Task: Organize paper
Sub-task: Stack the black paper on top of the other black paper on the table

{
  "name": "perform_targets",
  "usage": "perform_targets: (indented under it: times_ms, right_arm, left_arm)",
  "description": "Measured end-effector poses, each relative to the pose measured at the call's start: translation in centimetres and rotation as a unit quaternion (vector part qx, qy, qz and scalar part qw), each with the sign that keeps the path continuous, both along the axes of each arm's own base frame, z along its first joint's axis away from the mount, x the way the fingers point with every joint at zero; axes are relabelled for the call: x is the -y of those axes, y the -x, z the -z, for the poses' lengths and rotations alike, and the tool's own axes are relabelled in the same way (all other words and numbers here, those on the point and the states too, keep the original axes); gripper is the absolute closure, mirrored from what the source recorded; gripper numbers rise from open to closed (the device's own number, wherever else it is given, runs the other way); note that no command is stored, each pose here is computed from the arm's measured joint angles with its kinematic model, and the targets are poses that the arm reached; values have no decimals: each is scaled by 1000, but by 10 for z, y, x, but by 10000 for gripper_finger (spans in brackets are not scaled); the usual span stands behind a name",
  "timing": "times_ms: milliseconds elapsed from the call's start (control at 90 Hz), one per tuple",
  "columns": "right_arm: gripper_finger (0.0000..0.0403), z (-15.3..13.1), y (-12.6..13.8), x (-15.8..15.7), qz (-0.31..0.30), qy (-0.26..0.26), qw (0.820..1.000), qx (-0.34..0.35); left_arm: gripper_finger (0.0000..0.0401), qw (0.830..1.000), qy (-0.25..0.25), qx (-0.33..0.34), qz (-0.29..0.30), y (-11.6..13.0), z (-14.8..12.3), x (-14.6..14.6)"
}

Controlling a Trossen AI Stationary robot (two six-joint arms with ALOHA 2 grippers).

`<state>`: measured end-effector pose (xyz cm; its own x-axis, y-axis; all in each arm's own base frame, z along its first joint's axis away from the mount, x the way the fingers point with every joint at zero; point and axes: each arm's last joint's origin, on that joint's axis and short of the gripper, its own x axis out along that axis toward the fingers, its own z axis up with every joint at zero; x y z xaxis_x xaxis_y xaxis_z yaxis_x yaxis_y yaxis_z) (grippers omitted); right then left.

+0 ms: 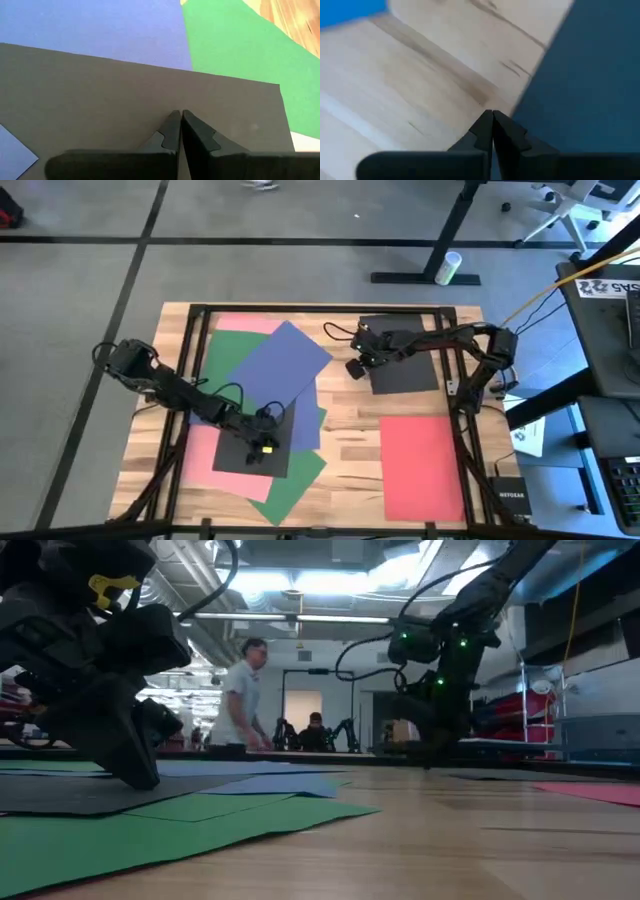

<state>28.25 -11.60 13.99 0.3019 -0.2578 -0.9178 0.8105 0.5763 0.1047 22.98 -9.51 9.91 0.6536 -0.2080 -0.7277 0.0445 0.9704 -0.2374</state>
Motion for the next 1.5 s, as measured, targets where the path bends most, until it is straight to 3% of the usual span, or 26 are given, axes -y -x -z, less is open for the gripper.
perform_targets:
  times_ms: [578, 1500]
  right_arm:
    - [403, 0, 8, 45, 44, -10, 997, 69]
    - [403, 3, 11, 52, 48, -18, 996, 70]
  left_arm:
    - [401, 1000, 0, 0, 0, 0, 0, 0]
    - [401, 1000, 0, 0, 0, 0, 0, 0]
